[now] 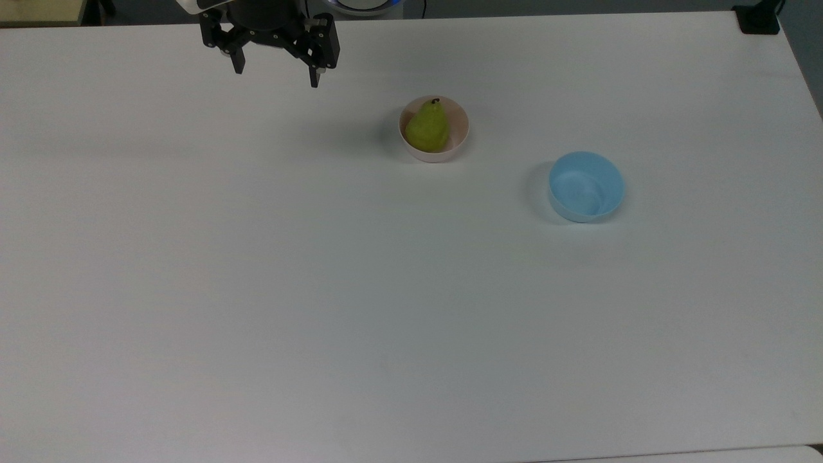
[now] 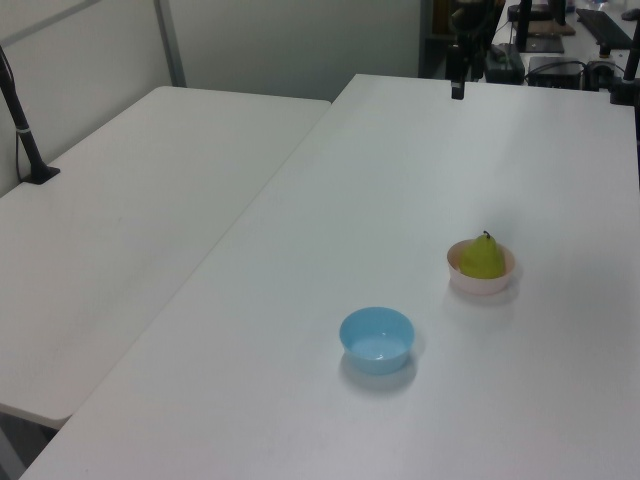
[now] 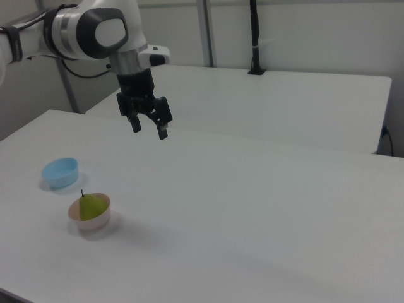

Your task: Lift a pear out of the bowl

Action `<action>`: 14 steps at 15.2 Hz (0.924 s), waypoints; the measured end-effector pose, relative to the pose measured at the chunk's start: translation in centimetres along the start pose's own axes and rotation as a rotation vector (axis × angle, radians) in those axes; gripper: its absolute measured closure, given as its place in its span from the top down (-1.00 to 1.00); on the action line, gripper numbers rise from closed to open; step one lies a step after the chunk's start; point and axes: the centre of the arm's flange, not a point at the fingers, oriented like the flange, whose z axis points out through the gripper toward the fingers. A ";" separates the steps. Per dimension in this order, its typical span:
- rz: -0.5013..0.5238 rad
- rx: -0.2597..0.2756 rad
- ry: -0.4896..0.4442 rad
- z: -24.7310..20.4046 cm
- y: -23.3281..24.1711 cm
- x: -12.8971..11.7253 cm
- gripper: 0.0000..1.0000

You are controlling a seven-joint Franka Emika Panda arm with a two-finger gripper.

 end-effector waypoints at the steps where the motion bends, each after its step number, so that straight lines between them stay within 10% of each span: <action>1: -0.002 0.001 0.002 -0.1 -0.1 0.0 1.00; 14: -0.122 0.032 -0.044 -0.6 -0.5 -1.2 1.00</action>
